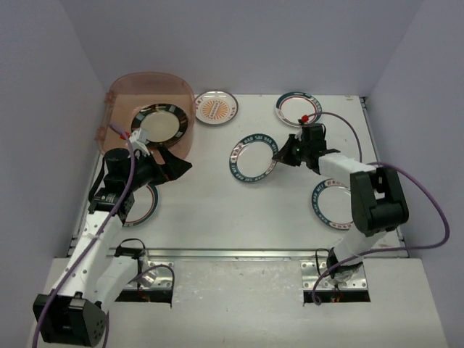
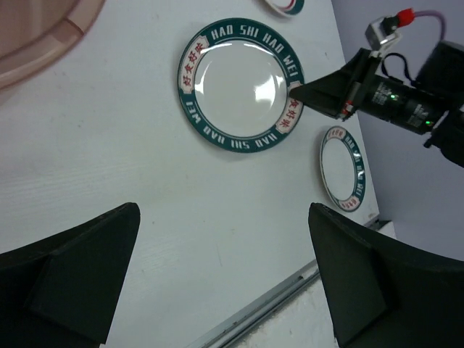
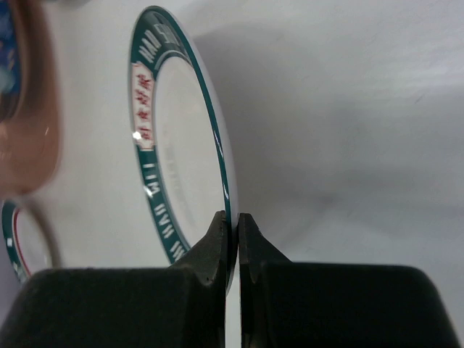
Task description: Place the plates into the plastic bin on the countertop
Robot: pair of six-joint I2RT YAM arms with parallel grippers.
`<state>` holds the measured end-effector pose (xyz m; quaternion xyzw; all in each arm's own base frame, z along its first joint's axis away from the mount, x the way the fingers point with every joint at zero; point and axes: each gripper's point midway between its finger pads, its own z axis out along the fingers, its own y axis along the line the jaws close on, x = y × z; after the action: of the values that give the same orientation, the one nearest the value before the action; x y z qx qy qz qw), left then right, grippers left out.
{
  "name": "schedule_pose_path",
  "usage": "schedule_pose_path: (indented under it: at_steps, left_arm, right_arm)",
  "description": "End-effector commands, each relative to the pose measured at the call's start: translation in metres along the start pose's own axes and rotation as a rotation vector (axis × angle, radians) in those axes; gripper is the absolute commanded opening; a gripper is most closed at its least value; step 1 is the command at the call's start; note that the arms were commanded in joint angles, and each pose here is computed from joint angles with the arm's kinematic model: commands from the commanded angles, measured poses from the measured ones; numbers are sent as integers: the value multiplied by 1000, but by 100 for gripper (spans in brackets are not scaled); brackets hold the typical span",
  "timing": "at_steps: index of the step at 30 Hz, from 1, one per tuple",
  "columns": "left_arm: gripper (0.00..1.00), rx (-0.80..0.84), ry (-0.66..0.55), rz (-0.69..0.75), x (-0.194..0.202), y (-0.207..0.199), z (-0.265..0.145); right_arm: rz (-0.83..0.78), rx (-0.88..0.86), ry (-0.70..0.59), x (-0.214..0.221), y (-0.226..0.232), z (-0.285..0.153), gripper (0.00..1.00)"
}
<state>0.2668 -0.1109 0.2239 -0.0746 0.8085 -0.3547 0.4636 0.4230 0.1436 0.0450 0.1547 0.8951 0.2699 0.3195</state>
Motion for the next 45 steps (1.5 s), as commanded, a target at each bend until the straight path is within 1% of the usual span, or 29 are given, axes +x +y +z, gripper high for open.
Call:
schedule_pose_path:
  at_steps: [1,2,3,4,5,6,8,11,13,14,16,18,19,21,22,23,24,25,26,30,31,32,33,35,37,39,42,44,45]
  left_arm:
    - [100,131,30,-4,4,-21,27]
    - [100,124,52,-10,10,-18,34]
    - [100,128,77,-11,15,-20,40]
    - [100,132,94,-11,19,-21,45]
    - [100,132,114,-13,24,-20,49]
    - [100,134,130,-12,27,-21,52]
    - [100,99,147,-29,31,-13,59]
    - [98,83,148,-33,31,-9,62]
    - [87,99,146,-23,29,-13,62]
    - [79,107,147,-20,29,-15,62]
    - [56,125,153,-15,28,-18,61]
    - [42,162,165,-12,29,-26,58]
    - [38,182,169,-7,30,-30,57]
    - [12,242,191,-1,33,-40,53]
    - [8,260,178,11,29,-44,53]
    - [0,278,179,15,27,-49,52]
    - [0,278,169,18,23,-51,52]
    - [0,229,162,4,19,-47,52]
    - [0,169,138,-7,10,-42,52]
    - [0,-88,-53,-41,-59,-21,44]
    - [0,-164,-127,-53,-87,-12,39]
    - [0,-180,-198,-49,-118,-17,29]
    - [0,-243,-205,-75,-121,2,27]
    - [0,-354,-344,-118,-178,25,3]
    - [0,-436,-402,-162,-201,48,-4]
    - [0,-575,-499,-205,-236,80,-12]
    - [0,-681,-511,-255,-254,116,-5]
    - [0,-751,-478,-287,-259,151,17]
    - [0,-759,-471,-288,-263,159,24]
  right_arm:
    - [-241,-272,133,46,60,-69,0]
    - [-254,-366,193,60,73,-81,0]
    - [-247,-425,221,69,80,-91,0]
    - [-276,-537,200,67,99,-100,0]
    - [-250,-598,253,80,104,-110,0]
    - [-278,-747,275,87,122,-127,0]
    - [-243,-852,301,91,141,-145,0]
    - [-299,-931,322,101,162,-157,0]
    - [-309,-956,331,106,170,-161,0]
    - [-305,-968,336,107,172,-163,0]
    - [-294,-991,326,106,179,-166,0]
    - [-281,-977,323,104,180,-163,0]
    - [-278,-971,319,102,181,-162,0]
    - [-268,-964,315,99,183,-160,0]
    - [-266,-965,311,98,183,-159,1]
    - [-258,-962,306,96,184,-157,2]
    - [-255,-953,300,95,183,-156,14]
    - [-248,-930,281,92,180,-155,66]
    - [-235,-891,259,88,174,-151,98]
    - [-210,-670,146,65,134,-134,99]
    - [-238,-602,88,55,121,-137,99]
    - [-213,-532,80,51,104,-137,99]
    - [-224,-517,42,43,102,-140,99]
    - [-216,-480,14,39,90,-147,99]
    - [-221,-481,12,40,88,-150,99]
    - [-229,-493,23,43,88,-153,99]
    - [-230,-507,32,47,89,-156,99]
    - [-240,-510,29,50,87,-159,99]
    - [-244,-513,26,51,88,-160,99]
